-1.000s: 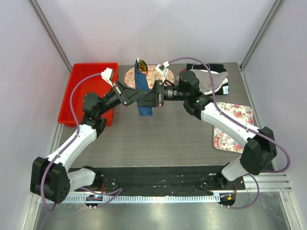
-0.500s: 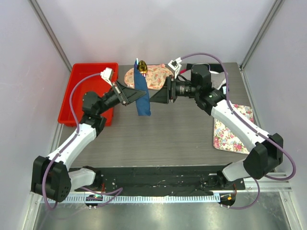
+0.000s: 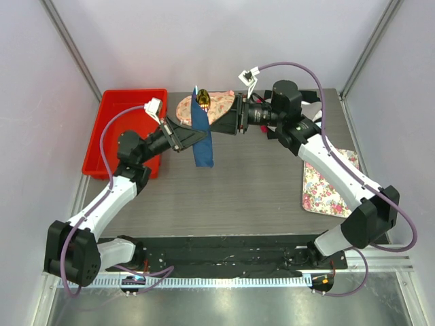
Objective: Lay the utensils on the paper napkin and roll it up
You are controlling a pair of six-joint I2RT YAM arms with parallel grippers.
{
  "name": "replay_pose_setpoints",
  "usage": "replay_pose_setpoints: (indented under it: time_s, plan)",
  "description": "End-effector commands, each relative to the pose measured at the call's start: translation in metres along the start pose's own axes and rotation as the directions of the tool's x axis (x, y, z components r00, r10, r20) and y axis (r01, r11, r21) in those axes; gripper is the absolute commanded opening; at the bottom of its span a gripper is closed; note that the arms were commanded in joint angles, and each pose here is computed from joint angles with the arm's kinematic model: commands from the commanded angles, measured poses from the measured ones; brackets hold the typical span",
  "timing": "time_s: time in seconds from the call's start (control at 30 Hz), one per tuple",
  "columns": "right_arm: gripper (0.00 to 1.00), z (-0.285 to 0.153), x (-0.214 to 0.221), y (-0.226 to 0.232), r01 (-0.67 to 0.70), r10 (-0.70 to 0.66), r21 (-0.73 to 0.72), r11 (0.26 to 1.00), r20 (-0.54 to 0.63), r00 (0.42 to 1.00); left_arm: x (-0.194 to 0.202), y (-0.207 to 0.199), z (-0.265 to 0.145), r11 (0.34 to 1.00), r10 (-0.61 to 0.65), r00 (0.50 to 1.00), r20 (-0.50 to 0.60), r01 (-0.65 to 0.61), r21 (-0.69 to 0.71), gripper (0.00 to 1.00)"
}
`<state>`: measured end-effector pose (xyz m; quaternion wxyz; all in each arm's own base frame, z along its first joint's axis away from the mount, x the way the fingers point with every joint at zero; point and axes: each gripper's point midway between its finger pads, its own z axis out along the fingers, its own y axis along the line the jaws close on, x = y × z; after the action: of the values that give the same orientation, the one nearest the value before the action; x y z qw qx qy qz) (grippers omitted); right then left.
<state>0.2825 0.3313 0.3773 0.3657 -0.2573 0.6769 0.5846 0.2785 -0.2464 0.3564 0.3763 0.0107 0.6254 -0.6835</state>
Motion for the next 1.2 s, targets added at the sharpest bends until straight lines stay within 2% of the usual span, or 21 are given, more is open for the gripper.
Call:
replay_pose_setpoints:
  time_s: [0.0, 0.23, 0.33, 0.43, 0.47, 0.5, 0.53, 0.57, 0.6, 0.63, 0.7, 0.93, 1.17]
  plan:
    - [0.54, 0.003, -0.033, 0.015, 0.035, -0.031, -0.046, 0.998, 0.075, 0.997, 0.000, -0.025, -0.002, 0.993, 0.082, 0.997, 0.009, -0.083, 0.087, 0.00]
    - [0.52, 0.015, -0.037, 0.005, -0.008, 0.011, -0.046, 0.999, 0.068, 0.998, 0.003, -0.028, -0.002, 0.991, 0.089, 0.996, 0.000, -0.089, 0.100, 0.00]
    - [0.44, 0.017, -0.035, 0.001, -0.024, 0.027, -0.041, 0.999, 0.061, 0.998, 0.003, -0.028, -0.002, 0.991, 0.090, 0.996, 0.004, -0.090, 0.102, 0.00]
    - [0.08, 0.017, -0.035, 0.003, -0.023, 0.025, -0.048, 0.999, 0.060, 0.998, 0.003, -0.028, -0.002, 0.991, 0.089, 0.996, 0.008, -0.090, 0.100, 0.00]
    - [0.02, 0.016, -0.034, 0.003, -0.020, 0.023, -0.050, 0.999, 0.061, 0.998, 0.003, -0.028, -0.002, 0.991, 0.088, 0.996, 0.008, -0.089, 0.099, 0.00]
    - [0.01, 0.016, -0.034, 0.003, -0.019, 0.022, -0.051, 0.999, 0.062, 0.998, 0.001, -0.027, -0.002, 0.992, 0.087, 0.996, 0.014, -0.087, 0.096, 0.00]
    - [0.06, 0.015, -0.034, 0.004, -0.027, 0.030, -0.049, 0.998, 0.063, 0.998, 0.000, -0.026, -0.001, 0.992, 0.084, 0.996, 0.016, -0.085, 0.091, 0.00]
    - [0.17, 0.015, -0.034, 0.005, -0.029, 0.033, -0.052, 0.998, 0.060, 0.998, -0.001, -0.026, -0.001, 0.992, 0.083, 0.996, 0.021, -0.085, 0.089, 0.00]
    - [0.47, 0.014, -0.034, 0.006, -0.028, 0.031, -0.056, 0.998, 0.058, 0.998, -0.001, -0.025, 0.000, 0.993, 0.083, 0.996, 0.022, -0.084, 0.087, 0.00]
    - [0.56, 0.012, -0.034, 0.008, -0.024, 0.028, -0.054, 0.998, 0.058, 0.998, -0.003, -0.026, 0.000, 0.992, 0.088, 0.996, 0.026, -0.090, 0.088, 0.00]
    - [0.65, 0.009, -0.029, 0.008, -0.027, 0.029, -0.042, 0.999, 0.043, 0.999, -0.011, -0.024, -0.001, 0.992, 0.094, 0.995, 0.046, -0.098, 0.077, 0.00]
    - [0.63, -0.006, 0.013, 0.009, -0.069, 0.069, -0.028, 0.997, -0.016, 0.998, -0.027, -0.024, -0.002, 0.993, 0.098, 0.992, 0.074, -0.103, 0.065, 0.00]
    - [0.66, 0.005, 0.035, 0.011, -0.084, 0.081, -0.041, 0.996, -0.065, 0.995, -0.028, -0.021, 0.000, 0.993, 0.093, 0.992, 0.080, -0.098, 0.059, 0.00]
